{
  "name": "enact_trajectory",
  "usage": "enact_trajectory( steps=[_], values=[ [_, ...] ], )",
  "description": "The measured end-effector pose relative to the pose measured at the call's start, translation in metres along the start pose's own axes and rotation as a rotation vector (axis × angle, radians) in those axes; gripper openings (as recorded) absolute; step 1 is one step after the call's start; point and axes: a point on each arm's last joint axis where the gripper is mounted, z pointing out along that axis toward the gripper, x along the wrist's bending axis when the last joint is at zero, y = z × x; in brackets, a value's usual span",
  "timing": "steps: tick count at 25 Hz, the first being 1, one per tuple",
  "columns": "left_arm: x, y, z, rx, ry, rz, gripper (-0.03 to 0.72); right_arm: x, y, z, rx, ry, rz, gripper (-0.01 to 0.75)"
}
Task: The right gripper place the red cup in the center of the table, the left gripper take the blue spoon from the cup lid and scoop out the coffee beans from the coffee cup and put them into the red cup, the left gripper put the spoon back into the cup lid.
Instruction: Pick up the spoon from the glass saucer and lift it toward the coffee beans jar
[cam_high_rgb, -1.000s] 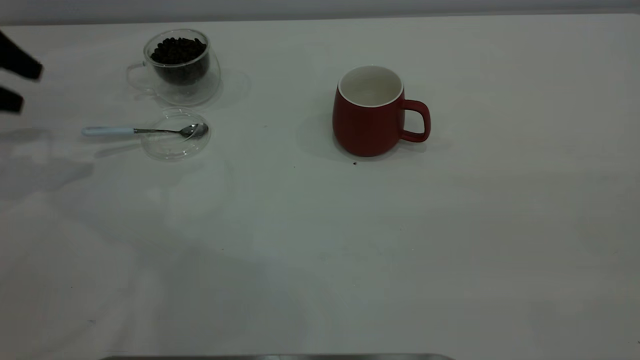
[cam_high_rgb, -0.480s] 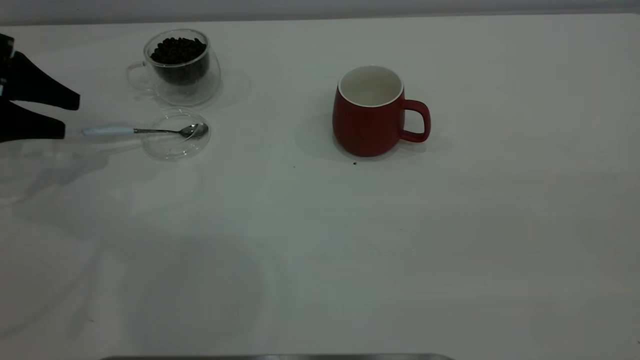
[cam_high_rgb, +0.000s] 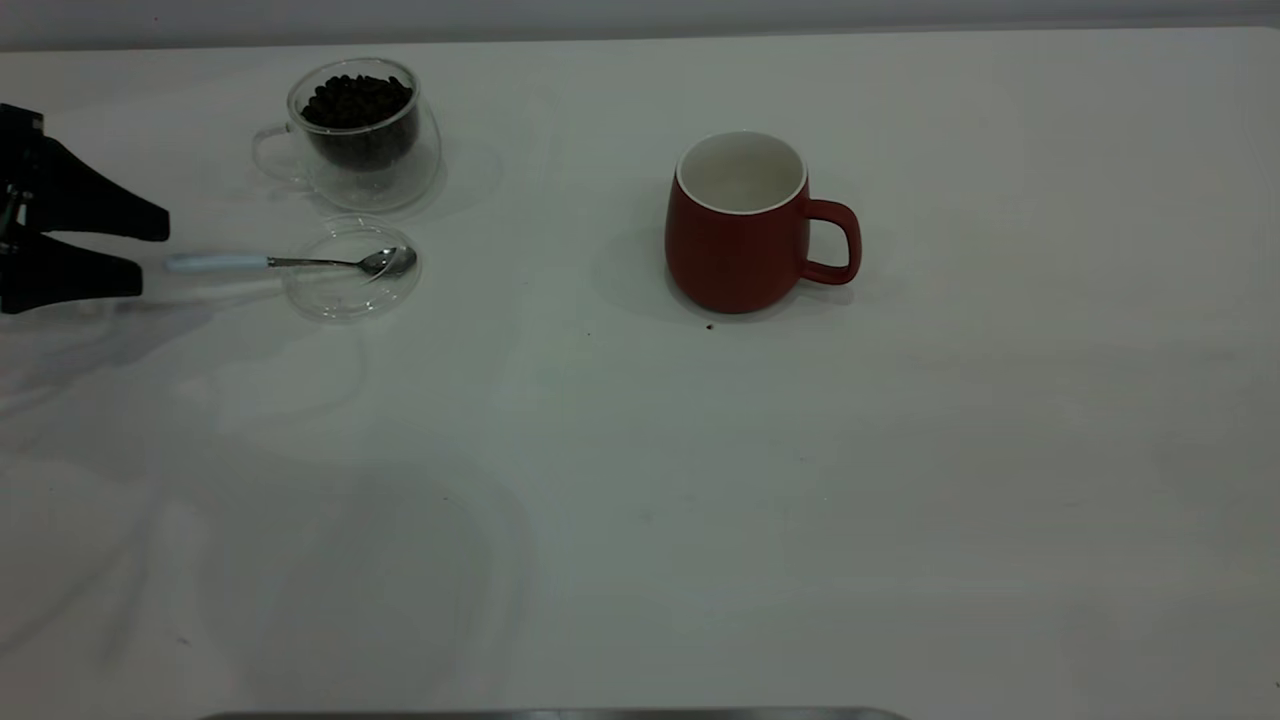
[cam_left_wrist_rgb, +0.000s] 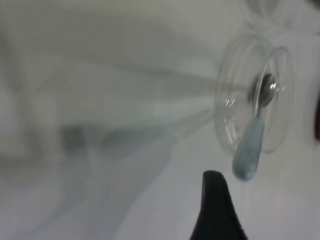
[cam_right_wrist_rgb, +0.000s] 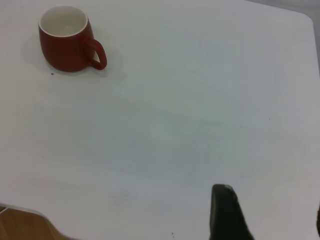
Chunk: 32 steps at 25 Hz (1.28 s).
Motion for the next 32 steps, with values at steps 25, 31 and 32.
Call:
enact_trajectory(
  steps=[25,31,32],
  values=[
    [0.008,-0.004,0.015,-0.057,-0.111,-0.008,0.464,0.0,0.0,0.0,-0.001,0.0,0.0,0.459],
    [0.009,-0.005,0.015,-0.046,-0.113,-0.004,0.454,0.0,0.0,0.0,-0.001,0.0,0.0,0.459],
    [0.01,-0.006,0.016,-0.042,-0.118,-0.008,0.454,0.0,0.0,0.0,-0.001,0.0,0.0,0.459]
  ],
)
